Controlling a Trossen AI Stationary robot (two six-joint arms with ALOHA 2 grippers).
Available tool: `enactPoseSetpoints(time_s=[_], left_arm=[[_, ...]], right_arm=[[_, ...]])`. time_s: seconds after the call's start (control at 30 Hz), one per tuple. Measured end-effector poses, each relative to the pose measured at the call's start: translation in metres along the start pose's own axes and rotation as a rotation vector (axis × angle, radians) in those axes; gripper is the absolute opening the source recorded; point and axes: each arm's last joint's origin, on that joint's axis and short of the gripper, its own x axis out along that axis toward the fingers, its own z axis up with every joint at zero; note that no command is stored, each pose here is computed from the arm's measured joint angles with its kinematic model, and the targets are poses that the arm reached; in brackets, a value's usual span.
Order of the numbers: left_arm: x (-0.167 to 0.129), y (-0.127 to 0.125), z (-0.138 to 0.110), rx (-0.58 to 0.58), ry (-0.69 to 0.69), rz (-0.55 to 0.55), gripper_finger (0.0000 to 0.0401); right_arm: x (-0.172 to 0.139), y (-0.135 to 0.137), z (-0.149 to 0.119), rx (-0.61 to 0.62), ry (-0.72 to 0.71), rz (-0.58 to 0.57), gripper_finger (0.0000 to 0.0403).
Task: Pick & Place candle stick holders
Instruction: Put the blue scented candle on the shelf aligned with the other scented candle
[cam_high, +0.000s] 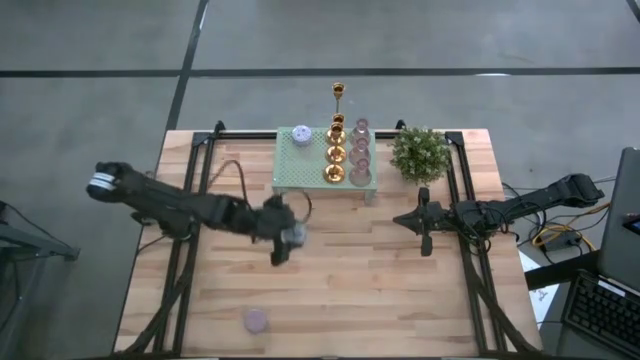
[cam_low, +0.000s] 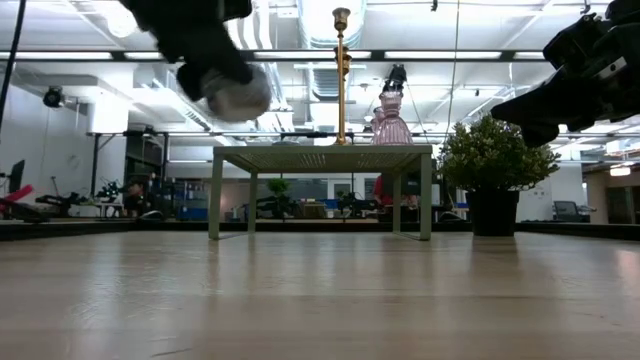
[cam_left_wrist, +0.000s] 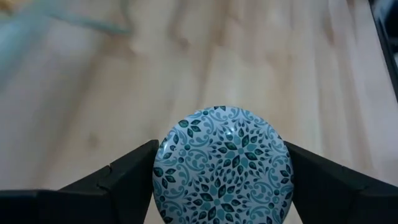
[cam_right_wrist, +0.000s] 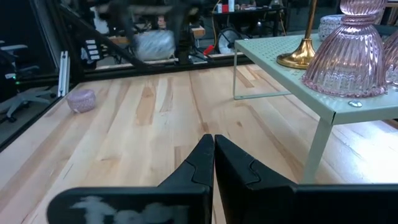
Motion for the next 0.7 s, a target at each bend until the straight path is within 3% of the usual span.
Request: enactPoseSetpoints(time_s=[0.37,0.53,0.7], left_arm=[[-0.026,0.089,0.057,-0.155,-0.189,0.249,0.031],[-0.027,0.139,0.063,-0.275,-0.201,0.392,0.031],[-0.024,0.168,0.061,-0.33,-0.181,0.447,0.031]], right_arm=[[0.0,0.0,0.0,0.0,0.0,0.0,0.0008],[0.0,0.0,0.0,0.0,0.0,0.0,0.0008],[0.0,0.0,0.0,0.0,0.0,0.0,0.0008]])
